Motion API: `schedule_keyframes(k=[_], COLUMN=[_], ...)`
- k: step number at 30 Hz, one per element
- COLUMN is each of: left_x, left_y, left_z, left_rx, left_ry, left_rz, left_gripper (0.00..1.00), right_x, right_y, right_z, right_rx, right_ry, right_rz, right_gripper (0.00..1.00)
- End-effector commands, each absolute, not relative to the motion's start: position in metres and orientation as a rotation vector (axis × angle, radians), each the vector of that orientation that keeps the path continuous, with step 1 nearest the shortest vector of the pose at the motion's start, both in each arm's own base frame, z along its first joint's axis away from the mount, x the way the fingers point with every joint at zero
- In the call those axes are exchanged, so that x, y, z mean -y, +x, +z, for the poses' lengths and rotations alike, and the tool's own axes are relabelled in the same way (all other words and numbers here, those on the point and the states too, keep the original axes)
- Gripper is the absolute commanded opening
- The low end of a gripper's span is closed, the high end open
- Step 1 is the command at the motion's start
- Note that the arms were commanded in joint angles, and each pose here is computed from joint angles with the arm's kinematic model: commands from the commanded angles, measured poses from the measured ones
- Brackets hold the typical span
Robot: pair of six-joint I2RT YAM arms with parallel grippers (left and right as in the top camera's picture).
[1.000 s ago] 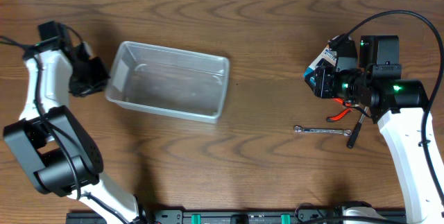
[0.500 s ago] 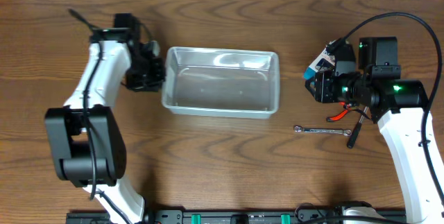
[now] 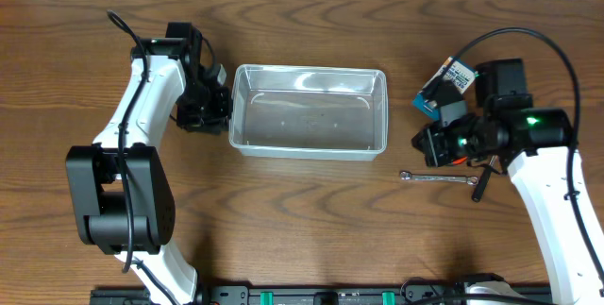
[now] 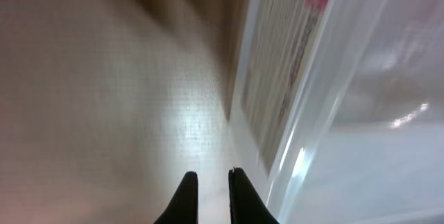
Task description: Pack container
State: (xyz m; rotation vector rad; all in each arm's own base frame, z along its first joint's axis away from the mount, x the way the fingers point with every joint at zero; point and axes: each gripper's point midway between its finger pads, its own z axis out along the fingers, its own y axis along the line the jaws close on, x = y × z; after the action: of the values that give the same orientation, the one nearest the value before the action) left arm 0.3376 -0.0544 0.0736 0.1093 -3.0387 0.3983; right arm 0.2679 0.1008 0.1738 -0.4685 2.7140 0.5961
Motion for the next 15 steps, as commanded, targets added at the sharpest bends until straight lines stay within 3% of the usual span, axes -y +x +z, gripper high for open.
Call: schedule_keyframes(k=[1, 8, 15], left_x=[0.055, 0.055, 0.055], left_y=[0.325, 0.321, 0.323], left_z=[0.073, 0.074, 0.074], left_rx=[2.987, 2.968, 2.979], left_ry=[0.102, 0.104, 0.097], left_rz=[0.403, 0.399, 0.401], left_gripper=[0.08, 0.08, 0.08], right_x=[-0.120, -0.151, -0.163], right_y=[0.262, 0.248, 0.252], right_z=[0.183, 0.178, 0.146], right_rx=[-2.662, -2.648, -2.741], right_ry=[-0.623, -0.805, -0.873], right_rz=[0.630, 0.624, 0.599], right_gripper=[0.01, 0.01, 0.01])
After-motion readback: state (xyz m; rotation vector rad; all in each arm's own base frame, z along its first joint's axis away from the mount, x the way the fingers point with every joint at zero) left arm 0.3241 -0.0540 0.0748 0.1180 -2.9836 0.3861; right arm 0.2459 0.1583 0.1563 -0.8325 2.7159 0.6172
